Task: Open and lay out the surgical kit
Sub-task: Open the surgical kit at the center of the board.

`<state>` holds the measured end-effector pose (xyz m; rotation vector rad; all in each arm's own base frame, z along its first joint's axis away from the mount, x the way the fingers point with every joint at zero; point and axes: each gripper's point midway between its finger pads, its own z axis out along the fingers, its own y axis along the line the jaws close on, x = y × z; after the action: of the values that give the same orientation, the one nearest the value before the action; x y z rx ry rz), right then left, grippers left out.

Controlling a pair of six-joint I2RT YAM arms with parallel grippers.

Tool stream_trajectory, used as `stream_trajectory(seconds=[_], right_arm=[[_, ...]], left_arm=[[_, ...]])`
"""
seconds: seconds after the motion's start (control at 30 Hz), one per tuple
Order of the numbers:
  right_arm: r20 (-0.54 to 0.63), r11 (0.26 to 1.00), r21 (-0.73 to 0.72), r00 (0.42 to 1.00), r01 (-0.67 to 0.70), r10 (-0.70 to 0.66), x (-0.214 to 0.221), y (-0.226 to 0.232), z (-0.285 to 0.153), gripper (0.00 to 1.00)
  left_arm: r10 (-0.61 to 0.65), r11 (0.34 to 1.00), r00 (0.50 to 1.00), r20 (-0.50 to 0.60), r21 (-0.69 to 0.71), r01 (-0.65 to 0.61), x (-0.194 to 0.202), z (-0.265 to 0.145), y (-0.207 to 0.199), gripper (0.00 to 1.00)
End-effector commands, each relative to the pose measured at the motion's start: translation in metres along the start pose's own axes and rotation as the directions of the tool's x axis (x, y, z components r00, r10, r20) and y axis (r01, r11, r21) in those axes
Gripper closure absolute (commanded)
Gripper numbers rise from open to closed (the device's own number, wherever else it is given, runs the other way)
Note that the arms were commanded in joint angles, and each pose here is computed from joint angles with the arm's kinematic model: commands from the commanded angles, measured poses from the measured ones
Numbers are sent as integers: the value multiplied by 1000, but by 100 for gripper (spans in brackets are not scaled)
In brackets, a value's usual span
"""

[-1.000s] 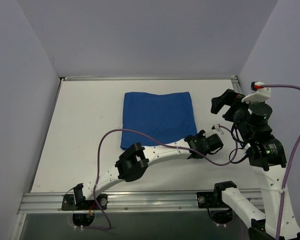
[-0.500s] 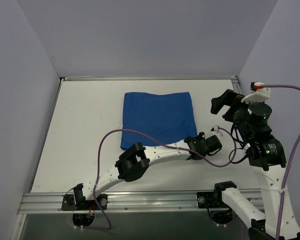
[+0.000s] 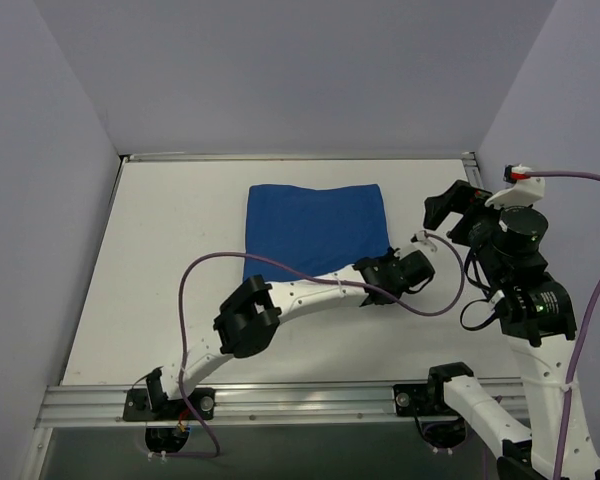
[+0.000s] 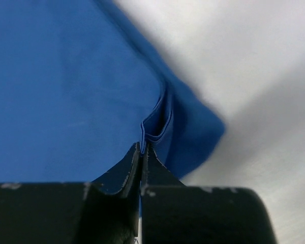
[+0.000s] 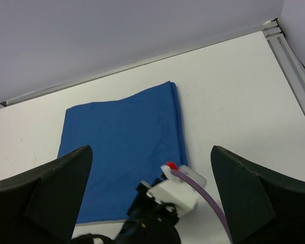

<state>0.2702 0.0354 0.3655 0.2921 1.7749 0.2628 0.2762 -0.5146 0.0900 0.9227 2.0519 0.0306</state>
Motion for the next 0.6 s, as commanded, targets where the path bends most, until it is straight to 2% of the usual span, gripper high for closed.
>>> stream_trajectory(seconds=[0.0, 0.07, 0.1, 0.13, 0.17, 0.23, 0.27, 0.37, 0.4, 0.47, 0.5, 0.57], right_arm=[[75, 1000, -11, 997, 12, -11, -26, 5, -12, 3], [84, 1000, -13, 996, 12, -11, -30, 6, -14, 4], [89, 1000, -15, 996, 12, -10, -31, 6, -15, 4], [91, 1000, -16, 996, 11, -10, -32, 7, -15, 4], [89, 1000, -13, 996, 12, -10, -31, 6, -15, 4], [85, 1000, -16, 996, 14, -12, -29, 6, -13, 3], [78, 1000, -14, 997, 16, -15, -26, 5, -12, 4], [65, 1000, -17, 998, 18, -17, -21, 5, -9, 4], [54, 1000, -18, 998, 20, -19, -17, 5, -7, 4], [41, 999, -31, 999, 22, -21, -12, 6, -5, 4], [29, 999, -31, 999, 23, -22, -9, 6, -3, 4], [14, 999, -39, 1000, 28, -27, -5, 7, 0, 4]], left_arm=[[-169, 980, 980, 110, -84, 178, -52, -27, 84, 98], [-197, 967, 976, 91, -148, 209, -42, -19, 124, 98], [-222, 956, 969, 111, -172, 239, -47, -28, 147, 98], [-255, 936, 960, 112, -222, 275, -42, -22, 182, 98], [-264, 925, 962, 76, -263, 275, -22, -17, 200, 98], [-319, 881, 944, 80, -342, 327, -7, -25, 251, 98], [-364, 835, 931, 31, -432, 341, 32, -16, 292, 98], [-460, 708, 888, 1, -603, 368, 85, -35, 368, 98], [-514, 632, 857, -24, -687, 360, 123, -45, 409, 98], [-570, 525, 820, -47, -789, 320, 168, -65, 451, 98], [-628, 431, 776, -48, -852, 296, 208, -85, 484, 98], [-678, 307, 734, -20, -916, 258, 245, -115, 516, 98]])
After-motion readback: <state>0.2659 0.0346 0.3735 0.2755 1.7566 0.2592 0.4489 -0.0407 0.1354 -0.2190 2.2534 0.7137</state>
